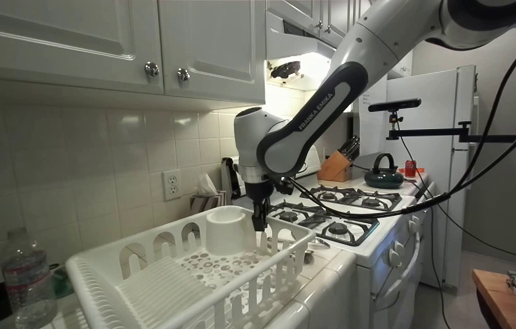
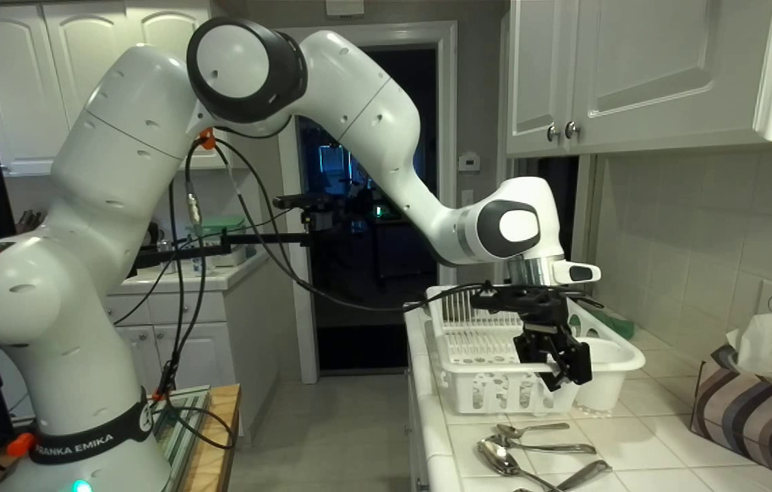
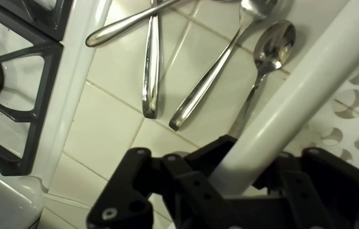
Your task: Turn the white object to the right
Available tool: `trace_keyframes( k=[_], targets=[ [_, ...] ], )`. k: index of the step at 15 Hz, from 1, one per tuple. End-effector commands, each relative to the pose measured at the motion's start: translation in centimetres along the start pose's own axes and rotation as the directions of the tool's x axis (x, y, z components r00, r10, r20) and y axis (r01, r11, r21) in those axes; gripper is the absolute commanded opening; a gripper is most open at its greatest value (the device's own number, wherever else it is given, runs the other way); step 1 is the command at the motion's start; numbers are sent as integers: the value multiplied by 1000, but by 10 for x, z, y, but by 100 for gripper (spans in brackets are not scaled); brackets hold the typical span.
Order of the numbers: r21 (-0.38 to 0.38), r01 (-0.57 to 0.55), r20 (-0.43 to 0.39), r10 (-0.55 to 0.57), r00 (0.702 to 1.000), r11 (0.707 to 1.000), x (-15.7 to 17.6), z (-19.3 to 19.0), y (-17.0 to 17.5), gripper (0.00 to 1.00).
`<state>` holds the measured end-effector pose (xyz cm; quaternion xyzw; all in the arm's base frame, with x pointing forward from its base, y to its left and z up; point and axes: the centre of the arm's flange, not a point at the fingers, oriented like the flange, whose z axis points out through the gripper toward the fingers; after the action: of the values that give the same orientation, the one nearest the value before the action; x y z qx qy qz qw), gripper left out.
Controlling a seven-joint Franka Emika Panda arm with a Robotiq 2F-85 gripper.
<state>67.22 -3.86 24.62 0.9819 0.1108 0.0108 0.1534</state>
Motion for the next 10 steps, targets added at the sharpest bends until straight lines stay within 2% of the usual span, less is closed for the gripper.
trace_keyframes(
  k=[1, 10],
  targets=[
    [0, -8, -17, 8, 1000, 1000, 10, -1, 1, 33],
    [70, -55, -71, 60, 996, 996, 8, -38, 5, 95]
  ],
)
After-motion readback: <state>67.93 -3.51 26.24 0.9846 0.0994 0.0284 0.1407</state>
